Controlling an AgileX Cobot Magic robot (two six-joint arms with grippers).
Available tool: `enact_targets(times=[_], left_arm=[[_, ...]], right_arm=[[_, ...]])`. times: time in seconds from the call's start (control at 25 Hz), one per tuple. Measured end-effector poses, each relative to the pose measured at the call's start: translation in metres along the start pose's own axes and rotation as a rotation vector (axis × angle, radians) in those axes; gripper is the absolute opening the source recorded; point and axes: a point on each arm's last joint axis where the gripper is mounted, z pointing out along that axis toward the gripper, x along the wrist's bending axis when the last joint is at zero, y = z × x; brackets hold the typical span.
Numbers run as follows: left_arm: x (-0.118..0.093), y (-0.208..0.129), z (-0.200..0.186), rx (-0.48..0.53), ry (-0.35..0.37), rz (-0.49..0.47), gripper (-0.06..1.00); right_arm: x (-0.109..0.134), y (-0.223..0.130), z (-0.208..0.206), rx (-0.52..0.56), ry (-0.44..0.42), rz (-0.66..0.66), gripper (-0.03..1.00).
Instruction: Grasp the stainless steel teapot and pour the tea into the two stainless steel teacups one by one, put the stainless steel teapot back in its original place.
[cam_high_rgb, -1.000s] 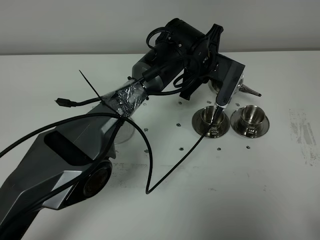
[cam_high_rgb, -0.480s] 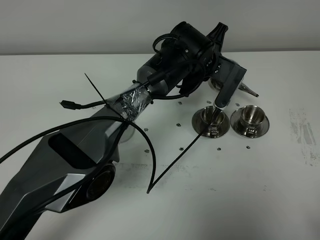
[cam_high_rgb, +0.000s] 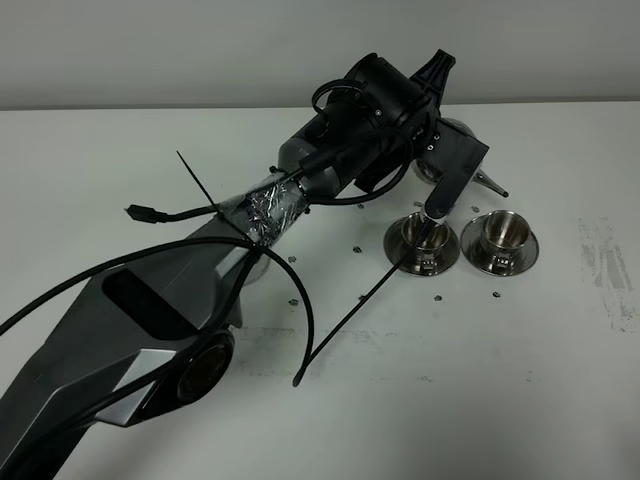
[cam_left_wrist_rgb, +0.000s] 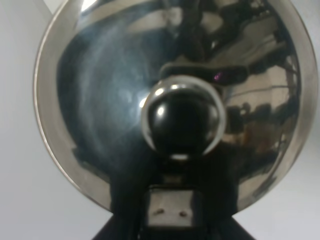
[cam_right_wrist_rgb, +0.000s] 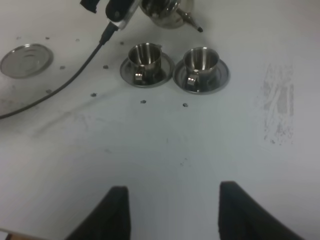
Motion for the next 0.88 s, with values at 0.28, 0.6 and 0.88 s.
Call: enact_targets(times=[0.28, 0.6, 0.88], left_arm=[[0.001, 0.011, 0.000, 0.007, 0.017, 0.037, 0.24], [-0.002, 0.016, 0.004, 0.033, 0.018, 0.078, 0.24], [-0.008, 0.017, 0.012, 0.047, 0.010, 0.095, 0.24]], right_arm=[[0.001, 0.000, 0.000, -0.001, 0.009, 0.005, 0.40], [0.001, 0.000, 0.000, -0.001, 0.009, 0.006, 0.40], [0.001, 0.000, 0.000, -0.001, 0.009, 0.006, 0.40]])
